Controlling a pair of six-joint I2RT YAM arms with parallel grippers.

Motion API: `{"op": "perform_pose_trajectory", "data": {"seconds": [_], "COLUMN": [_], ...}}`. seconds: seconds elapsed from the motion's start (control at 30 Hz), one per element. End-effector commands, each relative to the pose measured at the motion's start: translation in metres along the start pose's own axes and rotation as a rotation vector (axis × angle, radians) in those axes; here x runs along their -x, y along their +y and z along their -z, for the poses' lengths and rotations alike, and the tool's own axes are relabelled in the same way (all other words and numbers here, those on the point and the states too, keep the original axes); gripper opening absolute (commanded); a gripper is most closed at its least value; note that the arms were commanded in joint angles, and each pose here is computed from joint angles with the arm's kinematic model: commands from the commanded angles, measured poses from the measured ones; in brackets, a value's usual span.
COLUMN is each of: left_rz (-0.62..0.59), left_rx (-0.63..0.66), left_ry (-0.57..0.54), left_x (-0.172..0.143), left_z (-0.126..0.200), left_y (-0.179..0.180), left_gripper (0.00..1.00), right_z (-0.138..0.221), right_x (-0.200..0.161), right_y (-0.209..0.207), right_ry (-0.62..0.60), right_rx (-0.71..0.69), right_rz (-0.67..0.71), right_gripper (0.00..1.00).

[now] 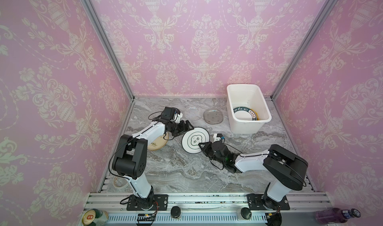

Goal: Place the plates into the plastic bin on the countertop
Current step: Pass the plate, then move the plastic bin to the center of the table.

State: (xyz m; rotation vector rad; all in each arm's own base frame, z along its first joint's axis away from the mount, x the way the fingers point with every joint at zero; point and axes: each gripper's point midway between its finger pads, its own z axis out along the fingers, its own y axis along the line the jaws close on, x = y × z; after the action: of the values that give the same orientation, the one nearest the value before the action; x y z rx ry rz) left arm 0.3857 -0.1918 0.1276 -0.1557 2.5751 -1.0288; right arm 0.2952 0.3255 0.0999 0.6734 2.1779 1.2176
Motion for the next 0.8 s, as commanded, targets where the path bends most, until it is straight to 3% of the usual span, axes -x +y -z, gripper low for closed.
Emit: {"op": "perform_pose_trajectory", "data": {"seconds": [0.0, 0.13, 0.3, 0.57, 0.77], "left_rz": [0.032, 0.053, 0.014, -0.098, -0.175], "left_rx": [-0.021, -0.03, -0.072, -0.096, -0.078], "left_ry": [-0.207, -0.341, -0.398, -0.29, -0.187], "left_x": [0.037, 0.059, 0.074, 0.062, 0.044], "left_z": [0.033, 0.065, 0.092, 0.08, 0.048], "left_y": [-0.03, -0.052, -0.095, -0.158, -0.188], "left_gripper": [0.88, 0.88, 0.88, 0.88, 0.88], "right_z": [0.029, 0.069, 0.123, 0.2, 0.227], "right_x": [0.007, 0.031, 0.065, 0.155, 0.216], "right_y": [-0.001, 0.014, 0.022, 0.068, 0.111], "right_ry": [0.042, 0.019, 0.001, -0.076, -0.138], "right_rx": [-0.175, -0.224, -0.28, -0.278, -0.251], "right_rz": [0.201, 0.296, 0.378, 0.457, 0.524], "right_gripper": [0.0, 0.0, 0.0, 0.0, 0.0]}}
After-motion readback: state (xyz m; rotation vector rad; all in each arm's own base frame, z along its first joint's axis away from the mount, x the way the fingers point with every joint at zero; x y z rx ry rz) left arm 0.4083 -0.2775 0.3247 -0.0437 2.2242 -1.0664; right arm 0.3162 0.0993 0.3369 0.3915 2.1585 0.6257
